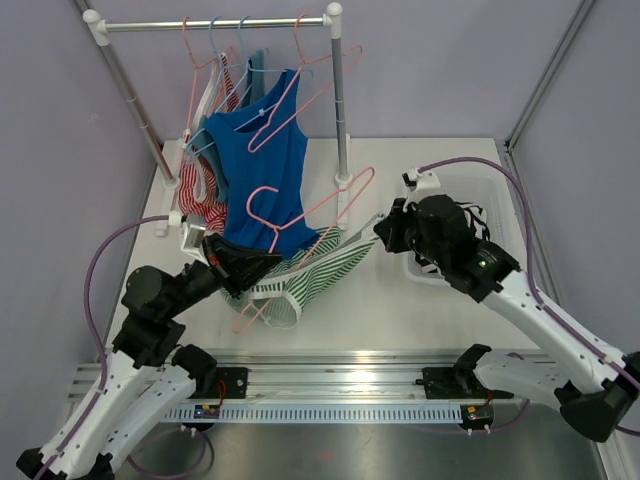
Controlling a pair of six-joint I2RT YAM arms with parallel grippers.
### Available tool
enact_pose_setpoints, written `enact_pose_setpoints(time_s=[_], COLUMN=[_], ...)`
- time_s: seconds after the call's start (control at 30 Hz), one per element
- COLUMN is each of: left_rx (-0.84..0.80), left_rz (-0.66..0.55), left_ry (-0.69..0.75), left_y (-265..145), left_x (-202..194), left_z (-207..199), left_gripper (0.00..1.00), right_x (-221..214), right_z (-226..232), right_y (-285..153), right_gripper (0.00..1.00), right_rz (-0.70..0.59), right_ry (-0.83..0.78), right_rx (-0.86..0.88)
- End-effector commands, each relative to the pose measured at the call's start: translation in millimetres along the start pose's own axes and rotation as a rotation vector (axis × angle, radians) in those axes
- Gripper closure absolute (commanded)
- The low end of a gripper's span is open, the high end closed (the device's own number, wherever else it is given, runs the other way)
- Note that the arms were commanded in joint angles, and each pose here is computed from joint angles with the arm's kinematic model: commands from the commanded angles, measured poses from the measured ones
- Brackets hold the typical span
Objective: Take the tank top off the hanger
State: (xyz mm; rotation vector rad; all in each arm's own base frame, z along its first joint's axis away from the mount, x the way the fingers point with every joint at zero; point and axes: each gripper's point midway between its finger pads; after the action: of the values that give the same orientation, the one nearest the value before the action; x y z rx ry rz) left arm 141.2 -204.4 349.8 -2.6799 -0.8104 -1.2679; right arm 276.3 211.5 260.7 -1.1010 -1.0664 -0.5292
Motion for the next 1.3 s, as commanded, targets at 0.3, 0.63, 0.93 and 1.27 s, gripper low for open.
enact_pose_setpoints(time_s=[0.3,0.63,0.93,1.27], left_rx=[-0.509,-0.009,0.543,0.748], left_rz=[-0.509,-0.681,-0.579,-0.397], left_ry=[0.299,0.266,0.269,0.26], left_y=[38.1,33.1,-6.0,22.4], left_x=[105.4,163.0,159.2,149.2], left_z=[-138.8,-80.5,3.3,36.0], left_gripper=[1.0,1.0,1.0,1.0], right_x=[16.0,49.1,96.1,32.5], right_z=[62.3,31.7,31.6,42.4], right_y=[-96.5,-173.5,-217.8,-105.8], right_gripper=[1.0,1.0,1.0,1.0], right_rz=[-0.093,-0.236,-0.36,-0.012], right_ry=[-0.051,-0.083,-0.125,-0.081], right_rx=[0.482,0.391,0.412,0.358])
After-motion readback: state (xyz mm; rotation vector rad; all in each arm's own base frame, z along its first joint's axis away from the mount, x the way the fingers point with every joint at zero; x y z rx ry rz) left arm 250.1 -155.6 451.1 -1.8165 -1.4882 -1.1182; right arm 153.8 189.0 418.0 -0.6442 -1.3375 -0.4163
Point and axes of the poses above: each gripper's point midway between its finger pads, its own y axis out along the fingers, its own z axis along the line the jaws close on, x = y × z, and after that the axes turned 15 degrees about -y, right-handed
